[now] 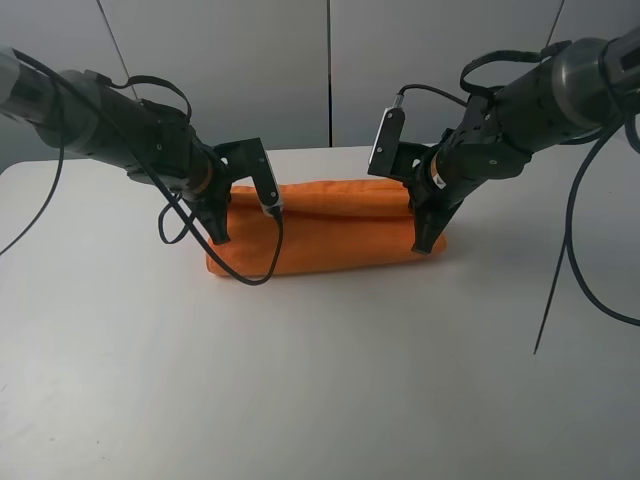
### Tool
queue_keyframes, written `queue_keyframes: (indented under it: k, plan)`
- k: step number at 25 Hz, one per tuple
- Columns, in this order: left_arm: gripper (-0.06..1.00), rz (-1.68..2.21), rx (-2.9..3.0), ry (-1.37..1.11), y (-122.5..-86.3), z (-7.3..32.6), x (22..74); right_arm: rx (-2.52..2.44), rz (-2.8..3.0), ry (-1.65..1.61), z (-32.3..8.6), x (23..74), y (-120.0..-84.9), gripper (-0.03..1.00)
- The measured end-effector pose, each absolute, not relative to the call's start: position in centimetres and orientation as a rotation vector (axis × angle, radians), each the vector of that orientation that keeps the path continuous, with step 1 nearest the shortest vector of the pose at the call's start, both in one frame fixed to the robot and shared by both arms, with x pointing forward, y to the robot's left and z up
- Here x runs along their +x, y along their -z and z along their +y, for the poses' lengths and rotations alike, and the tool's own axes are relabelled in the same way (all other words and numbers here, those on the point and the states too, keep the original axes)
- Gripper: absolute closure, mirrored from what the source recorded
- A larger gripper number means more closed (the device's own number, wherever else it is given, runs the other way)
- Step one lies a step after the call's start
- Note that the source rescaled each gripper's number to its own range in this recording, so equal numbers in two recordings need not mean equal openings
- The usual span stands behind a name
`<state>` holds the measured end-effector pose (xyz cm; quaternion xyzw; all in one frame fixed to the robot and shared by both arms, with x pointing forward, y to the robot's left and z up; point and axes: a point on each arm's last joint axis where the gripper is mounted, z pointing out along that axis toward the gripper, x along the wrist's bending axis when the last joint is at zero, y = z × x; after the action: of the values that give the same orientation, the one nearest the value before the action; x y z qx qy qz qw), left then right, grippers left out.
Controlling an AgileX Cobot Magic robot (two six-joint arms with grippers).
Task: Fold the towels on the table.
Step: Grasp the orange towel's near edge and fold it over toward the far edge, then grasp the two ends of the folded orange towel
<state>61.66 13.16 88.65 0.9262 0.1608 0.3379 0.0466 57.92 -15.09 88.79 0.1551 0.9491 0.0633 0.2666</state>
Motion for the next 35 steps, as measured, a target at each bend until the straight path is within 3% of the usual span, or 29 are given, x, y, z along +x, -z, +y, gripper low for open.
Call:
queue_keyframes:
  k: [2,4,5,7,18,30,35]
  plan:
    - [0.5,0.493,2.828,-1.03,-88.6,13.2,61.7,0.419,2.56,-0.17,-15.1,57.9,-88.8,0.71]
    - [0.13,0.497,2.826,-1.031,-88.6,13.2,61.7,0.403,2.556,-0.164,-15.1,58.0,-88.8,0.36]
    - [0.02,0.501,2.819,-1.036,-88.8,13.2,61.7,0.389,2.554,-0.159,-15.1,58.0,-88.8,0.16]
    - [-0.04,0.513,2.798,-1.05,-89.3,13.1,61.9,0.372,2.541,-0.156,-15.2,58.1,-89.1,0.01]
    - [-0.05,0.66,2.649,-1.136,-94.8,13.5,61.7,0.566,2.389,-0.236,-15.8,58.0,-93.8,-0.03]
    - [-0.05,1.485,2.431,-0.672,-93.9,14.4,59.5,1.213,2.325,-0.258,-16.8,56.1,-94.9,-0.03]
    - [-0.05,1.811,2.273,-0.495,-93.5,17.0,59.7,1.424,2.32,-0.338,-17.6,55.7,-95.5,-0.03]
